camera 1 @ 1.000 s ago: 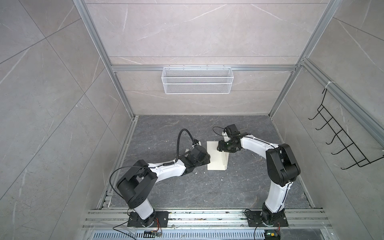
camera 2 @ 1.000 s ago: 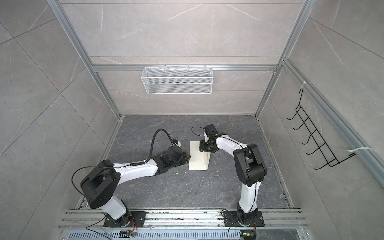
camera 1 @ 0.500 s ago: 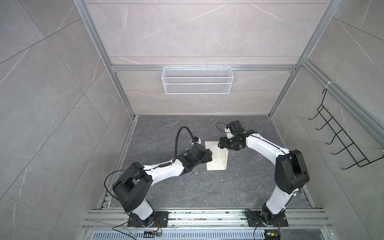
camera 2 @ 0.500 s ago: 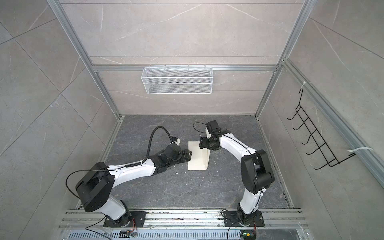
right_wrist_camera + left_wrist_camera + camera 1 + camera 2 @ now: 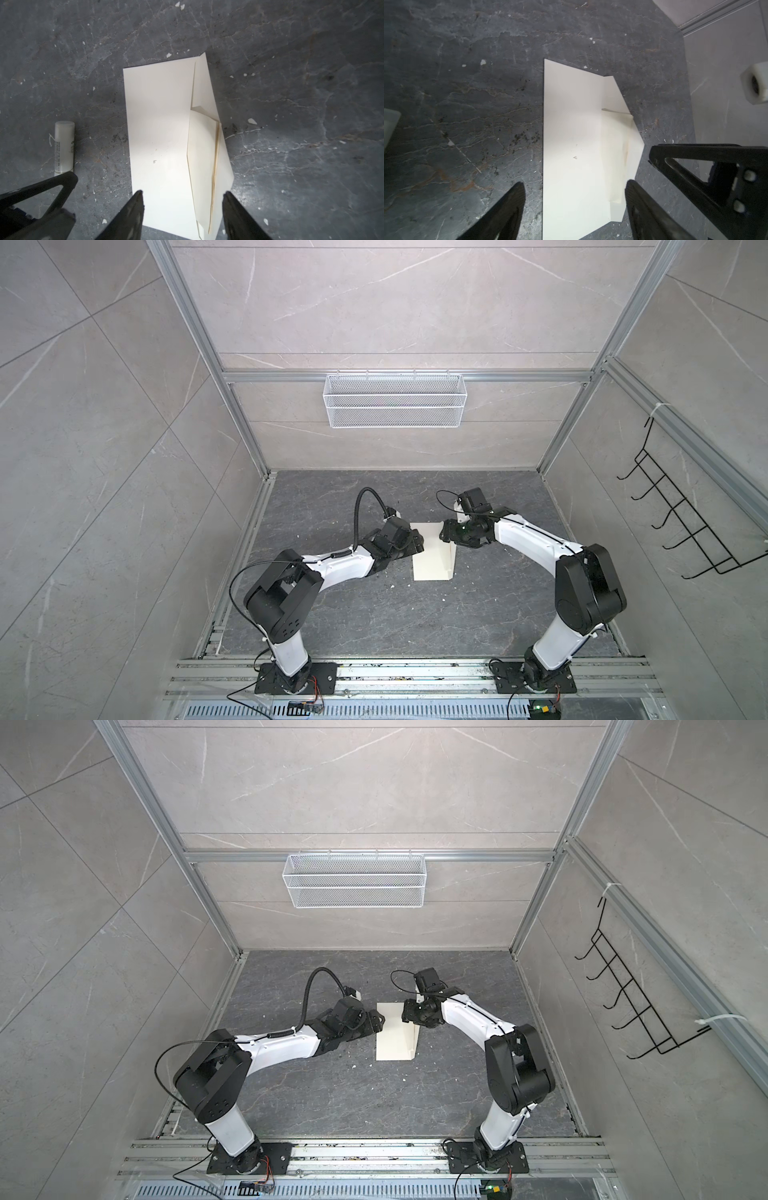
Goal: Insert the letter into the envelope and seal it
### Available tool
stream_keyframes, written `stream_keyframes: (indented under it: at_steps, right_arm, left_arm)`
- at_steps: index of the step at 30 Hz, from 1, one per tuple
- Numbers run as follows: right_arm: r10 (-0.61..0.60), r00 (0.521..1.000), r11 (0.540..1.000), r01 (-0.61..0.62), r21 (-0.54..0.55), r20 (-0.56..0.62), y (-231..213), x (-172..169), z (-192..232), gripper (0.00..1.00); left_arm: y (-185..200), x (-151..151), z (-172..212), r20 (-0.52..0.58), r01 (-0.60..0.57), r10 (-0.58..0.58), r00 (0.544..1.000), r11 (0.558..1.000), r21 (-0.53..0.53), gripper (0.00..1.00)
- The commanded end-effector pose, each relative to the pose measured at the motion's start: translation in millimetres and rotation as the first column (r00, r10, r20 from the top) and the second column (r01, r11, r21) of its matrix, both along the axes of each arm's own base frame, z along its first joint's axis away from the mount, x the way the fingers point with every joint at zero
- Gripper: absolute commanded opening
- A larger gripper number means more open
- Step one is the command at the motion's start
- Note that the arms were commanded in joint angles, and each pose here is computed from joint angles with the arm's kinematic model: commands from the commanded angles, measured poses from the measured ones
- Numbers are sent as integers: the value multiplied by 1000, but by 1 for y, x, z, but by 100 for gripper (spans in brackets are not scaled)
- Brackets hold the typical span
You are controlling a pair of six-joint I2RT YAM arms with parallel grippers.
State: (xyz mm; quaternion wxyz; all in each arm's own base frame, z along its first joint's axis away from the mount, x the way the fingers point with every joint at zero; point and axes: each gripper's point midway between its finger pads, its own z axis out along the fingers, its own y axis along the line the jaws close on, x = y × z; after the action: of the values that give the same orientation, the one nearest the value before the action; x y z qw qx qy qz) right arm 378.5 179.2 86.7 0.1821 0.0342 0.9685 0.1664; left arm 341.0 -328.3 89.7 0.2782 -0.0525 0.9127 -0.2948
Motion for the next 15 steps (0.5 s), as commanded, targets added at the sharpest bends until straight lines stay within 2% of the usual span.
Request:
stream_keyframes:
  at_steps: [1,8,11,15]
  right_arm:
    - [-37,999,999,36,-28,-29,-3,1,-19,61]
    - [-46,997,998,43,-44,-67,-3,2,-40,58]
    - [-46,996,998,43,-45,-80,-2,2,-47,55]
    - [-46,995,998,42,-49,-90,-2,2,-52,54]
  left_arm:
    - [-12,5,1,-39,18,-20,999,999,-42,70]
    - [-14,9,-20,-97,17,-21,995,999,-42,67]
    - [-14,12,-26,-111,13,-16,994,999,-32,61]
    - [-18,14,-34,-132,21,-25,991,999,-29,48]
